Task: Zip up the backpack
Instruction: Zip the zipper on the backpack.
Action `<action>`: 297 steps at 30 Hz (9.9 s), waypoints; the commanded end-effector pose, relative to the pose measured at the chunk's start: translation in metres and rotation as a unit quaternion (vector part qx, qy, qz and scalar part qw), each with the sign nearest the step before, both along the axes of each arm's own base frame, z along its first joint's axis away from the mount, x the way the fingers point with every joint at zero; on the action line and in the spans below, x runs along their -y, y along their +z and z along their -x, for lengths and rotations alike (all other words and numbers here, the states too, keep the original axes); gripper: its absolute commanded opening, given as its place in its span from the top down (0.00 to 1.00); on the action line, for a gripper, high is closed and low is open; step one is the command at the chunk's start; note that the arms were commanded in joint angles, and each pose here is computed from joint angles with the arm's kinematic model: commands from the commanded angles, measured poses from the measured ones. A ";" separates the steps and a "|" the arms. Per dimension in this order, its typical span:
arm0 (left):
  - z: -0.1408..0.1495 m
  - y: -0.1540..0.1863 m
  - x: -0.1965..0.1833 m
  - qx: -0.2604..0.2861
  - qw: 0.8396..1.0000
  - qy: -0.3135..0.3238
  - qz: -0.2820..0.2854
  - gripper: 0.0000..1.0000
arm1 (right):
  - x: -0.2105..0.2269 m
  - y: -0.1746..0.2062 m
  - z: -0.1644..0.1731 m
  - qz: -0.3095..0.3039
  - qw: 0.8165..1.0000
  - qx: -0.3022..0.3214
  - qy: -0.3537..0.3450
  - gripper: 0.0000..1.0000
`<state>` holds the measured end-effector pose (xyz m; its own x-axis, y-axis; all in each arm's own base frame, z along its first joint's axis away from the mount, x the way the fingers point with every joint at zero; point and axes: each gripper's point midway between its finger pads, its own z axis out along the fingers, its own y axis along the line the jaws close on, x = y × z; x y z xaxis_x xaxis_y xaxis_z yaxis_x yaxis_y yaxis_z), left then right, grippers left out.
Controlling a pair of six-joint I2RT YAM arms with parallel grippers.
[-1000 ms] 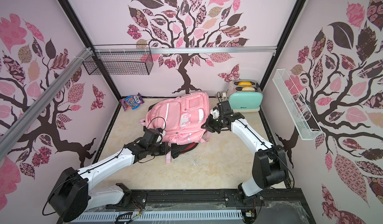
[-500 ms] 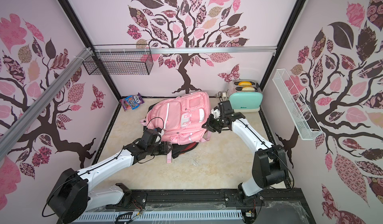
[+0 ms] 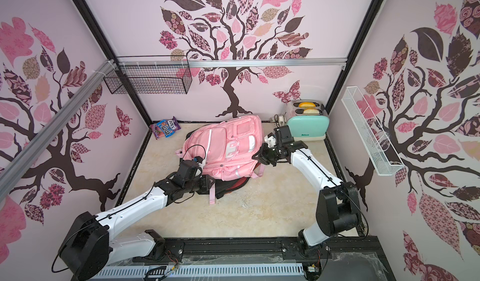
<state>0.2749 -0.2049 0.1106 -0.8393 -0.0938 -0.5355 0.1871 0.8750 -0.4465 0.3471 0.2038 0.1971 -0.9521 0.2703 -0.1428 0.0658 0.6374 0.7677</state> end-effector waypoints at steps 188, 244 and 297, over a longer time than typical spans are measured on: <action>-0.009 0.056 -0.018 0.065 0.997 0.030 -0.030 1.00 | 0.003 0.065 -0.021 -0.012 0.994 0.112 -0.006 1.00; 0.012 0.011 0.081 -0.057 0.987 -0.114 0.100 1.00 | 0.041 -0.014 -0.057 0.004 0.977 0.028 -0.210 0.03; 0.010 -0.004 0.010 -0.057 0.986 -0.059 -0.146 1.00 | -0.011 -0.029 -0.034 0.035 0.994 0.076 -0.066 1.00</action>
